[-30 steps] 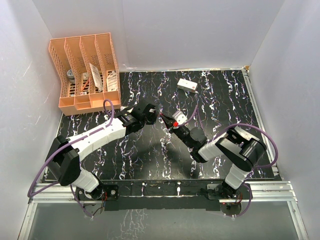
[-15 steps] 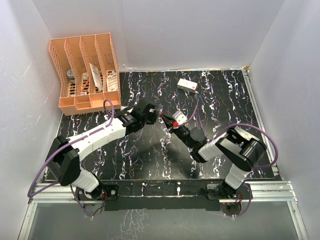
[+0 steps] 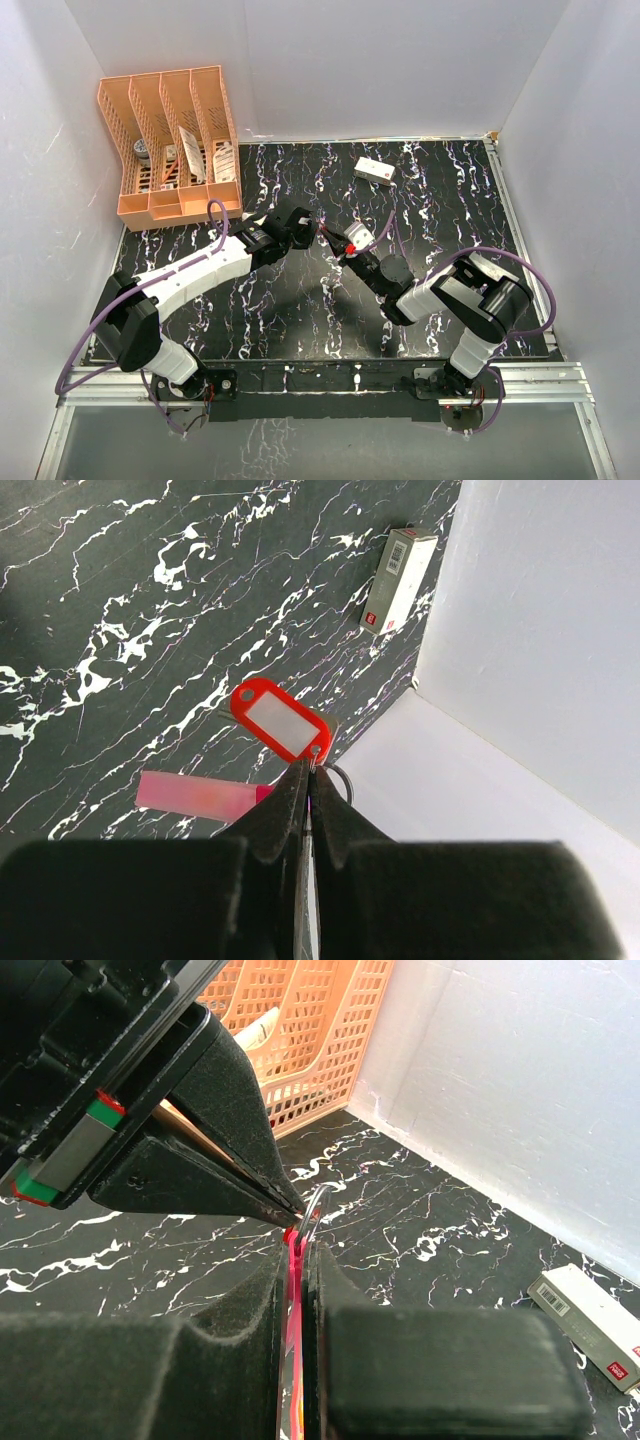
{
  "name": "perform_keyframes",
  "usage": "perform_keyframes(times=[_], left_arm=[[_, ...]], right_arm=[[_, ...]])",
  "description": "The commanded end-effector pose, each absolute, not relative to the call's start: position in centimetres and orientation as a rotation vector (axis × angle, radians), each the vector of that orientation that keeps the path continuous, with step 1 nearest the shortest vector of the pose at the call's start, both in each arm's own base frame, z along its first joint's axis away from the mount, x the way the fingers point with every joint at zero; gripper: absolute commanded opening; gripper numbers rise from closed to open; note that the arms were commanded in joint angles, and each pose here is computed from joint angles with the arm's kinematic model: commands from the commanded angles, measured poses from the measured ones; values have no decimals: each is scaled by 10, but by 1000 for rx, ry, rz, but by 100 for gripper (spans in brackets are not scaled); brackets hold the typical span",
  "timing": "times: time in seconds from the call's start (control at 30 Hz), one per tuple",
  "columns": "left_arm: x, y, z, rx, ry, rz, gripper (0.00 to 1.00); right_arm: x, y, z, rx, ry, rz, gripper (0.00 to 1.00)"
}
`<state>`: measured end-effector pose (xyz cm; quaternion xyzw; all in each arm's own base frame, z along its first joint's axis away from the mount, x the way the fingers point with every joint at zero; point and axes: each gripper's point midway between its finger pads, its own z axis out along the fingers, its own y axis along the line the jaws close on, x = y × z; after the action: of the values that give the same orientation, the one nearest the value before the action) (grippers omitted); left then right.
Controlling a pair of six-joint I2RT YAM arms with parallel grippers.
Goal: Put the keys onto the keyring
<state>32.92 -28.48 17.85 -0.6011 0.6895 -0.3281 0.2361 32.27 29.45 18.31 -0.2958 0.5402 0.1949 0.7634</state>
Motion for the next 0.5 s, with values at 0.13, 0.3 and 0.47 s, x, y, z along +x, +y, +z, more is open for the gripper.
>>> perform_keyframes(times=[0.13, 0.3, 0.47], left_arm=[[325, -283, 195, -1647, 1870, -940, 0], [325, -283, 192, -1653, 1875, -942, 0], [324, -283, 190, -1654, 1878, -935, 0]], right_arm=[[306, 277, 294, -433, 802, 449, 0], [305, 277, 295, -433, 799, 451, 0], [305, 276, 296, -431, 796, 451, 0]])
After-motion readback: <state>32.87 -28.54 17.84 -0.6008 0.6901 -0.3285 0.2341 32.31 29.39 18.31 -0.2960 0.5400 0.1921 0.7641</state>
